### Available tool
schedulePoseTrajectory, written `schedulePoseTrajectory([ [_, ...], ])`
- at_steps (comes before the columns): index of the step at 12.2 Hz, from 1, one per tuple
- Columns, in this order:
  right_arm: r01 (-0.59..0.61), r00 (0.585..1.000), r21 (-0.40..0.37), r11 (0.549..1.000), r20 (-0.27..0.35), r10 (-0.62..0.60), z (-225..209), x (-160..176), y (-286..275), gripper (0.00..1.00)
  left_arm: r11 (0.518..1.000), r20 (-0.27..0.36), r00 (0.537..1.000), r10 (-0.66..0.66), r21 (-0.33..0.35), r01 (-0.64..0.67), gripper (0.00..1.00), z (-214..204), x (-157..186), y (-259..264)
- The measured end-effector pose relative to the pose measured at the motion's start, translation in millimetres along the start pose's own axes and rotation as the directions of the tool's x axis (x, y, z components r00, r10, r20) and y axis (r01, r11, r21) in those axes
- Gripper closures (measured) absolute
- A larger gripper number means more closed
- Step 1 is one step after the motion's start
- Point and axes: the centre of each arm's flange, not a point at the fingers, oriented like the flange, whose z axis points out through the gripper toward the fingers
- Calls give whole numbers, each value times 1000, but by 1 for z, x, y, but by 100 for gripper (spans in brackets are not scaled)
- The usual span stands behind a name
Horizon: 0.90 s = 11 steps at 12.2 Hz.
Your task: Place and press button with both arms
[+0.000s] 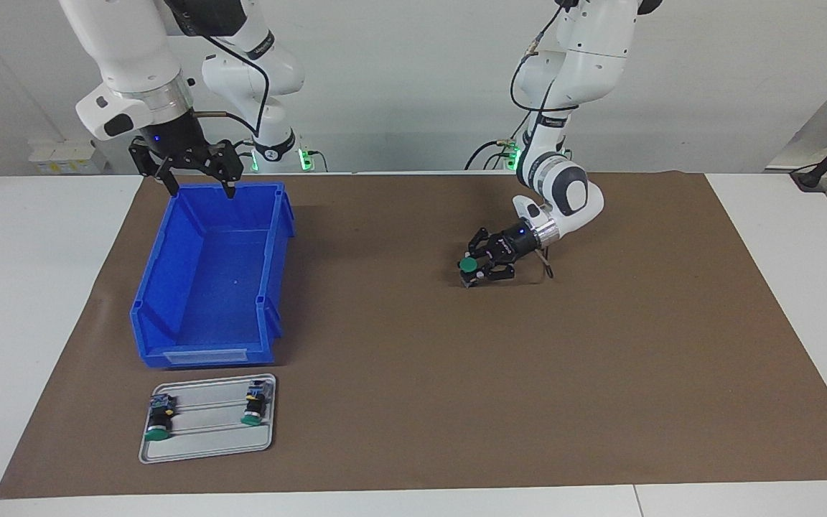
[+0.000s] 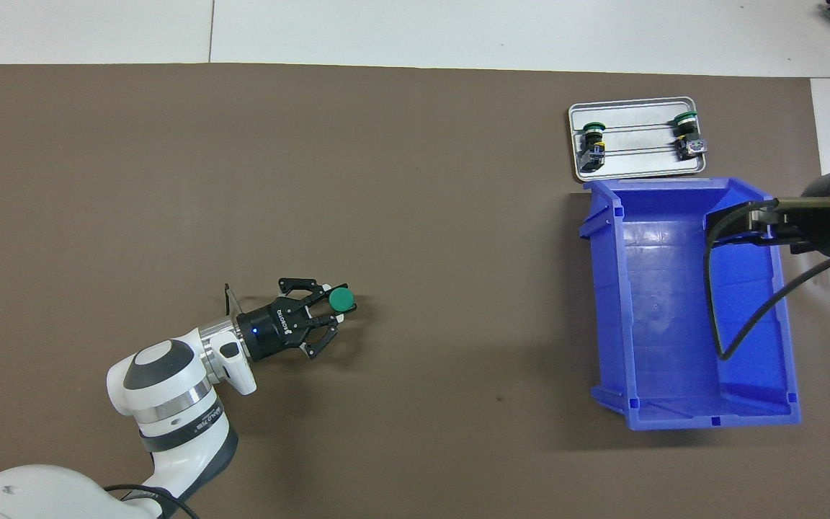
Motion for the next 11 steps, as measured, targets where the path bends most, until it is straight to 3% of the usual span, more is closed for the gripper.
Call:
schedulePoseTrajectory([
  [6,0,1000,0,1000,0,0,0,0,0,0,1000,11,1000,7,6,-7,62,-4,-3,2],
  [7,0,1000,0,1000,0,0,0,0,0,0,1000,11,1000,9,4,-9,54,-5,-3,4],
  [11,0,1000,0,1000,0,0,0,0,0,0,1000,13,1000,15,-2,-15,41,-5,-4,7],
])
